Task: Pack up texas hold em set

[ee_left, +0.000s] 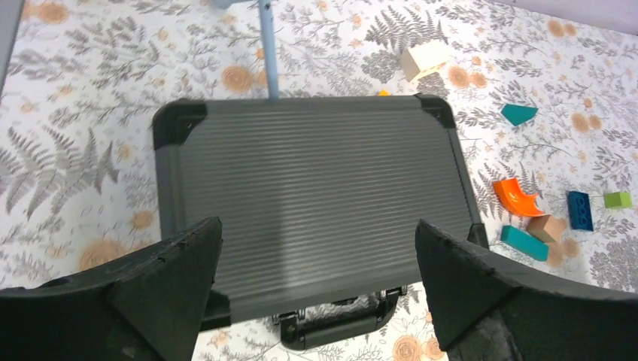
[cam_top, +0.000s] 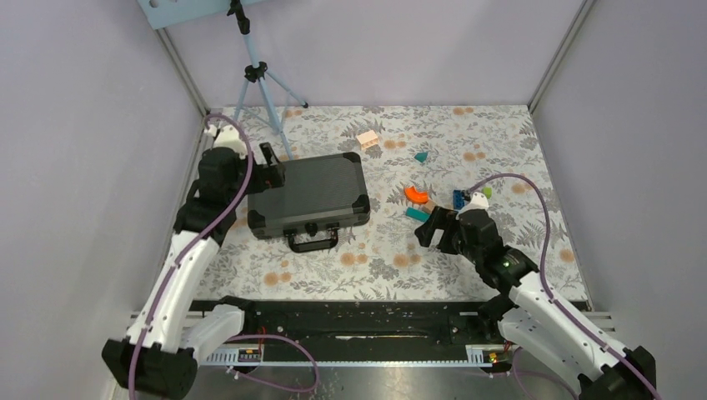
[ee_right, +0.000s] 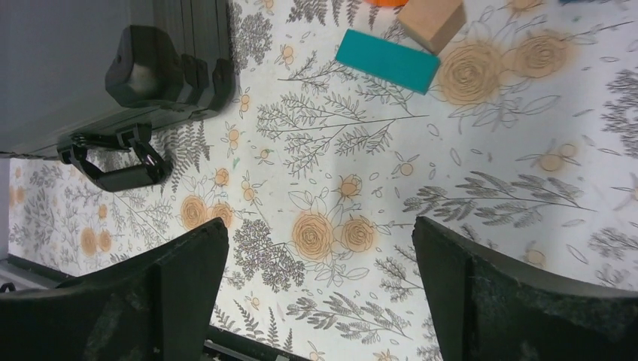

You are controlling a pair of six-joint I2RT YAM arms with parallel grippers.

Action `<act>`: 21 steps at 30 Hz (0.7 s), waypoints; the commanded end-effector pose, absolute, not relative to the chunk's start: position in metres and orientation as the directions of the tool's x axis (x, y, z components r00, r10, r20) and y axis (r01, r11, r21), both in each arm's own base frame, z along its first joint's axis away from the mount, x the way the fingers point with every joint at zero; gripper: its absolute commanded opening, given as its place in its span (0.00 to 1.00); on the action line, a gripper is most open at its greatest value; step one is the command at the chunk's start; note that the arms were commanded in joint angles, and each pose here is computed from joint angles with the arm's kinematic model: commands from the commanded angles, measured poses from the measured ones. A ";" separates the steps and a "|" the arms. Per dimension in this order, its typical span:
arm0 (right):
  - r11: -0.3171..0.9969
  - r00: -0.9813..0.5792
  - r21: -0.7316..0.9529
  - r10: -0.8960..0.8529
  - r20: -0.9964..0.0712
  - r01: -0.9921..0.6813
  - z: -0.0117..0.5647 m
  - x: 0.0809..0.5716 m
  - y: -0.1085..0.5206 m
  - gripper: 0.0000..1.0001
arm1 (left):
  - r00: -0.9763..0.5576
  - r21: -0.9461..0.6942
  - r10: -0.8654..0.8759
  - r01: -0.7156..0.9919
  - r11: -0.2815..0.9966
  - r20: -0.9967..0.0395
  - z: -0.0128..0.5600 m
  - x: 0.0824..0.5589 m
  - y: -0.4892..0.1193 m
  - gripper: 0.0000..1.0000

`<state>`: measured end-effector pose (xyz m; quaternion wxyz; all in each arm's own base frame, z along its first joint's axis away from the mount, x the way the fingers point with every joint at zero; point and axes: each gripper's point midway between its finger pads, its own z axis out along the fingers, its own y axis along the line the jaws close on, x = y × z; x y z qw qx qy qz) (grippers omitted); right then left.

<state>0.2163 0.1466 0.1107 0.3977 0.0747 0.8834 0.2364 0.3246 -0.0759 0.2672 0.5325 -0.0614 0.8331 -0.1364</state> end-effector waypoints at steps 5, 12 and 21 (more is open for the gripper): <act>0.925 -0.610 0.374 0.338 -0.716 0.073 0.138 0.203 0.100 0.99 | -0.465 -0.255 -0.255 -0.064 0.965 -0.848 0.235 0.270 -0.049 0.99; 0.936 -0.561 0.302 0.351 -0.750 0.182 0.137 0.190 0.064 0.99 | -0.424 -0.255 -0.234 -0.007 0.967 -0.875 0.223 0.244 -0.048 0.99; 0.931 -0.515 0.292 0.363 -0.776 0.217 0.124 0.184 0.049 0.99 | -0.381 -0.214 -0.232 -0.090 0.973 -0.895 0.219 0.236 -0.028 0.99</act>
